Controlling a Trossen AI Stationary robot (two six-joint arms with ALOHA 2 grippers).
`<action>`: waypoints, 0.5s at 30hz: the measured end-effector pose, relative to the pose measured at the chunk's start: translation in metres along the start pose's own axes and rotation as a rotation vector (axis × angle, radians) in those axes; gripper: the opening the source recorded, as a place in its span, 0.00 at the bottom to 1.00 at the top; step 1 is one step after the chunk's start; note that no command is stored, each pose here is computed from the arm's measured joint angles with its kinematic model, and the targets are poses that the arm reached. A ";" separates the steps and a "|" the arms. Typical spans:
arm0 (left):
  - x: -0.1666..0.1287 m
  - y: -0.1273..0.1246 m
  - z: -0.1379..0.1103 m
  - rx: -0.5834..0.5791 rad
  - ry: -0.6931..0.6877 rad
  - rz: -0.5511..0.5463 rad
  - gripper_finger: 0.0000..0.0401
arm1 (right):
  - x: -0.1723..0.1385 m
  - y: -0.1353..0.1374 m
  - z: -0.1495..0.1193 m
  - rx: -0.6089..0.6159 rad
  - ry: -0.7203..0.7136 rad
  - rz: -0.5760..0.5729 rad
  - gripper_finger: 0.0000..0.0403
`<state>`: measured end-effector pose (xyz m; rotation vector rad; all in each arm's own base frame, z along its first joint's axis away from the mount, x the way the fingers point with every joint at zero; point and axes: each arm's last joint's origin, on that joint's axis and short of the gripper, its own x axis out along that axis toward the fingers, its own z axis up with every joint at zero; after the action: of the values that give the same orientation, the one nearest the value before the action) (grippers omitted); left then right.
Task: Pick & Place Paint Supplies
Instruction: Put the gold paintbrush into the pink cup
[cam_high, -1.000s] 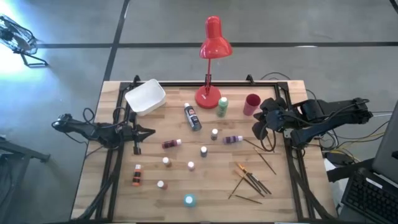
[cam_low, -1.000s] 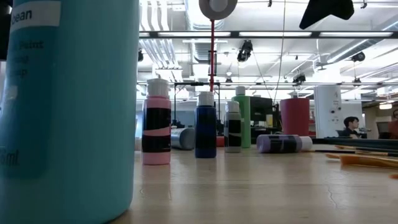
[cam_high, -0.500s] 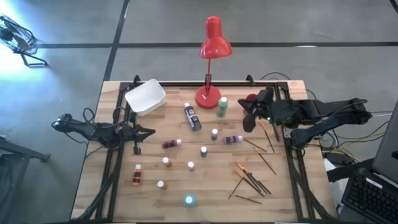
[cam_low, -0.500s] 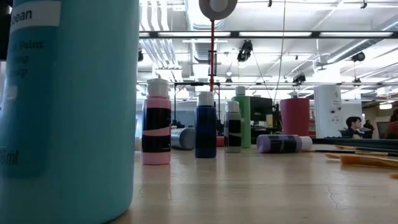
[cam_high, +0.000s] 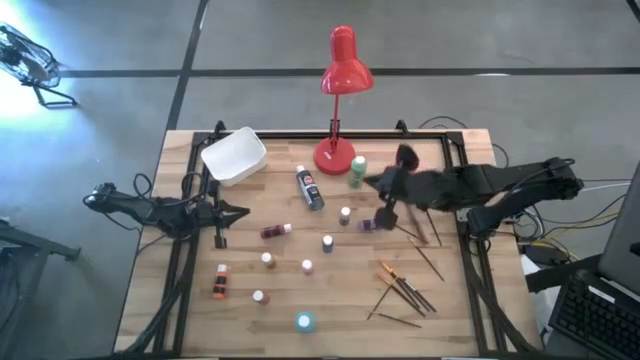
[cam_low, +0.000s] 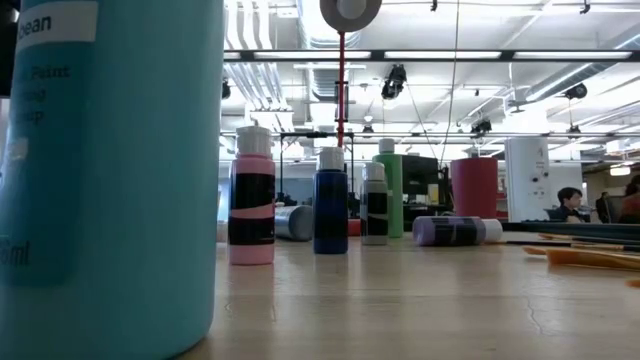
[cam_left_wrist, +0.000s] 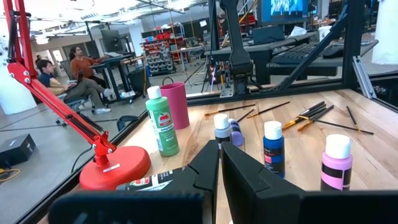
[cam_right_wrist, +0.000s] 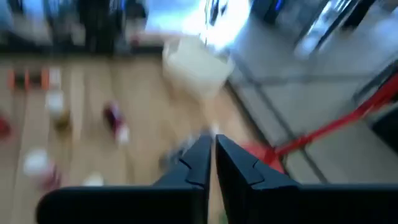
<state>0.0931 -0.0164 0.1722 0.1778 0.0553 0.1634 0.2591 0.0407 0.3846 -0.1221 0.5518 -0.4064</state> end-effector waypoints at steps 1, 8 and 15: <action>0.000 0.000 0.000 0.000 0.000 -0.001 0.06 | 0.002 0.004 -0.001 -0.022 0.056 -0.001 0.08; 0.000 0.000 0.000 0.000 0.000 0.000 0.06 | 0.008 0.037 -0.004 -0.131 0.414 -0.003 0.28; 0.000 0.000 0.000 0.000 0.001 0.000 0.06 | 0.008 0.086 -0.017 -0.327 0.584 0.112 0.41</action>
<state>0.0931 -0.0164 0.1721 0.1781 0.0560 0.1629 0.2858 0.1158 0.3476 -0.2895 1.1953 -0.2350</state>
